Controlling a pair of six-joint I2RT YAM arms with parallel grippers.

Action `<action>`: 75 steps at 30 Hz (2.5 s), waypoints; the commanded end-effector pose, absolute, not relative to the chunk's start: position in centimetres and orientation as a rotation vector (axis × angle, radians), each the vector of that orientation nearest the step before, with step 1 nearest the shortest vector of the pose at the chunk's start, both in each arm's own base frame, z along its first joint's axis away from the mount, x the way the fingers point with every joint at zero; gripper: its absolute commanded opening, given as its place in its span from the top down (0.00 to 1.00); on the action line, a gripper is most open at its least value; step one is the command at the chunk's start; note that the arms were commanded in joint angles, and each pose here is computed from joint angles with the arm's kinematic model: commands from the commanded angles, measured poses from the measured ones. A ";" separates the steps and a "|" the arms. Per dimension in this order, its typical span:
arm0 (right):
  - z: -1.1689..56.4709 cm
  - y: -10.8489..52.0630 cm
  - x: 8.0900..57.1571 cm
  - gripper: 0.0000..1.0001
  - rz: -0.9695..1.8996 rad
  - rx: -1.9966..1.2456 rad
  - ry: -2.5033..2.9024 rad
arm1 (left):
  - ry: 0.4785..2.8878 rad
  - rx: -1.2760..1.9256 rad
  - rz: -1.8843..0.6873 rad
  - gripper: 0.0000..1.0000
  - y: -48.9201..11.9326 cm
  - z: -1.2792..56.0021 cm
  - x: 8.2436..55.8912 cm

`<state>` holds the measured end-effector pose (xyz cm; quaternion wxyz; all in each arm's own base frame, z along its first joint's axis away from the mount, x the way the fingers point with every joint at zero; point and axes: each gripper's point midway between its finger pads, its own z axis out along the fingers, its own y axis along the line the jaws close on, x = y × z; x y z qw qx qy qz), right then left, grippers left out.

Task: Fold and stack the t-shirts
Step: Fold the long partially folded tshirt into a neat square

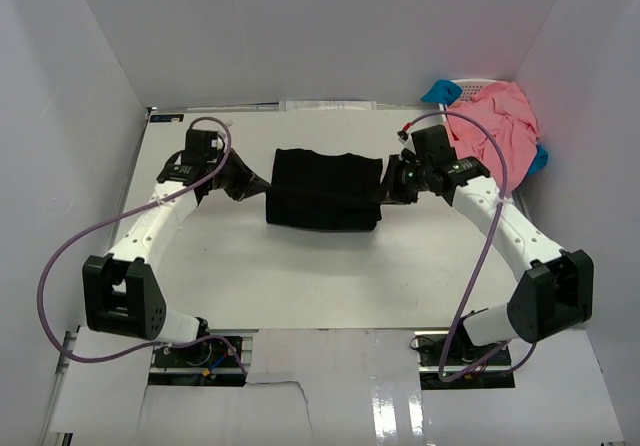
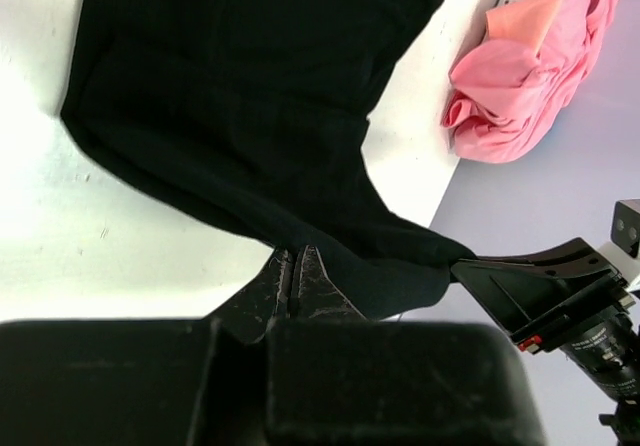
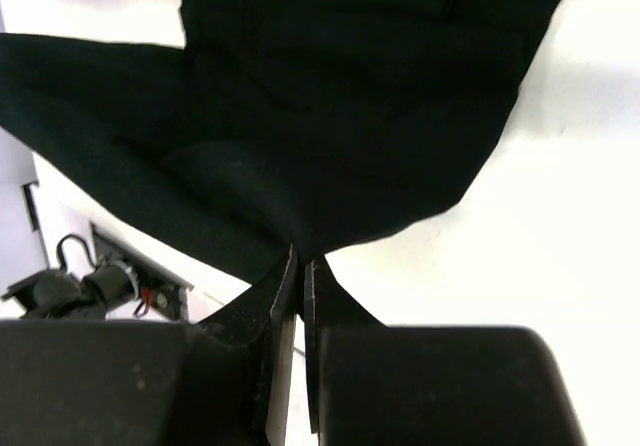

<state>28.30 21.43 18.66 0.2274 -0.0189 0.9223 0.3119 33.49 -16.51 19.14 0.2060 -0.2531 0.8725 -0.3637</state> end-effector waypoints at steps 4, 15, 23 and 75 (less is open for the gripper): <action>19.1 21.1 34.1 0.92 0.736 -0.087 2.507 | 2.297 -0.600 -0.994 1.00 -16.8 22.3 40.0; 17.0 21.3 43.1 0.92 0.695 -0.032 2.511 | 2.316 -0.604 -1.016 1.00 -18.6 18.3 48.8; 14.4 20.5 48.1 0.92 0.670 0.028 2.517 | 2.286 -0.618 -1.009 1.00 -19.0 17.5 53.4; 11.5 22.8 51.2 0.83 0.549 -0.157 2.310 | 2.286 0.078 -0.898 0.58 -25.8 12.1 55.0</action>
